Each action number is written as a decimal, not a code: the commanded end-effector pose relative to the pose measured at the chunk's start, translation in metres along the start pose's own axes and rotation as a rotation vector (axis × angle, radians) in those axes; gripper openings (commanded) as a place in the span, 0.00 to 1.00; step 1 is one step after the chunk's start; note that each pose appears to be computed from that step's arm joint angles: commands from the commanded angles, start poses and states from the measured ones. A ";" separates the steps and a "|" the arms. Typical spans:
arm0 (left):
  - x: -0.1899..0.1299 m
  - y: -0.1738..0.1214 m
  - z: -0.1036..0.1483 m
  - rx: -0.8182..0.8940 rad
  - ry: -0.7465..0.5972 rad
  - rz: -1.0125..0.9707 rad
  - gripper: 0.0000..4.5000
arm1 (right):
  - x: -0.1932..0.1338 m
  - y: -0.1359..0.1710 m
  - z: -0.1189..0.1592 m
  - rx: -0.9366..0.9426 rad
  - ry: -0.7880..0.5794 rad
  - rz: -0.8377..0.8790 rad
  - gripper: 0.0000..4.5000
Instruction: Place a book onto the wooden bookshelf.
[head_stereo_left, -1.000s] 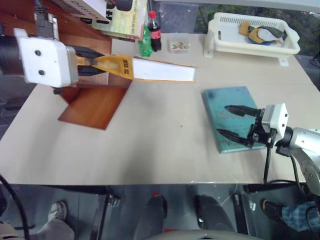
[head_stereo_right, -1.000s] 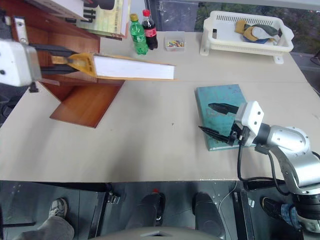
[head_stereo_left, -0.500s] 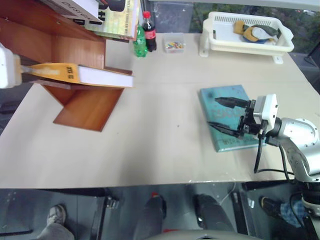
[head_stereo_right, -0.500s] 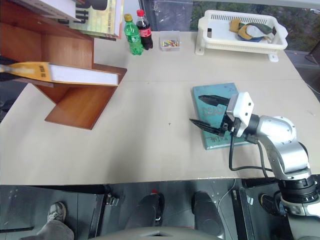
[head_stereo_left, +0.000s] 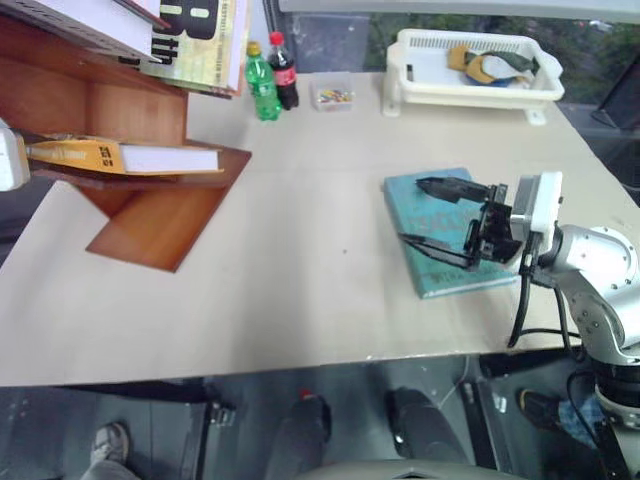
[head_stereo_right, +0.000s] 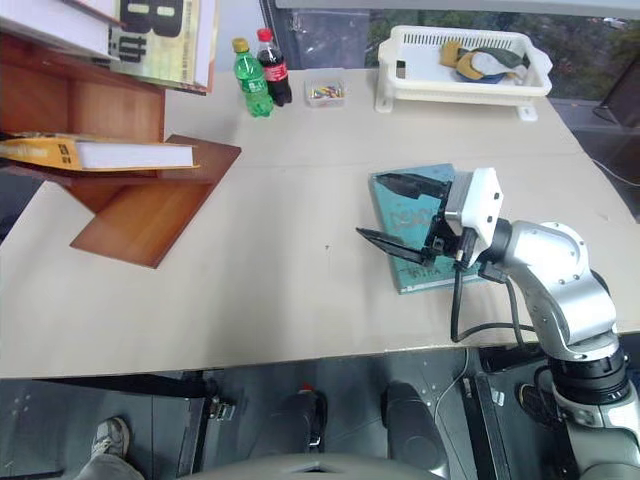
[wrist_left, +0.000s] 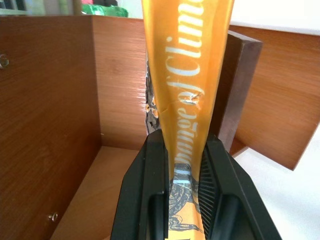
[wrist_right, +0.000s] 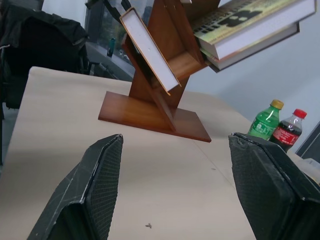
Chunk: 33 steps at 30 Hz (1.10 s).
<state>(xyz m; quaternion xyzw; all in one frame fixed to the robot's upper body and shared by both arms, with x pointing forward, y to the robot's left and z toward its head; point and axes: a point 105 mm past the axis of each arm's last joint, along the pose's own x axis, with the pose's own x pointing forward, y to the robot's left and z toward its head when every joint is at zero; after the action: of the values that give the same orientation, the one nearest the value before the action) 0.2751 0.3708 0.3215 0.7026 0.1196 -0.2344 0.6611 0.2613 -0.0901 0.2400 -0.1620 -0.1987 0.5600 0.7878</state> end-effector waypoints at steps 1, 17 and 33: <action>-0.003 -0.004 -0.015 -0.084 0.035 0.005 0.24 | 0.002 0.002 0.013 -0.035 -0.035 0.010 0.77; -0.062 0.013 0.013 -0.109 -0.207 0.324 0.78 | 0.005 -0.007 0.003 -0.009 -0.045 0.081 0.77; 0.009 -0.033 0.224 -0.834 -0.947 0.189 0.78 | -0.019 -0.008 -0.034 0.186 0.140 0.054 0.77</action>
<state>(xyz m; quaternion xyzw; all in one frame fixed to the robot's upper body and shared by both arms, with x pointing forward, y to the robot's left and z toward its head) 0.2301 0.1702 0.2990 0.2416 -0.1844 -0.3741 0.8762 0.2824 -0.1107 0.2052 -0.1352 -0.0872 0.5893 0.7918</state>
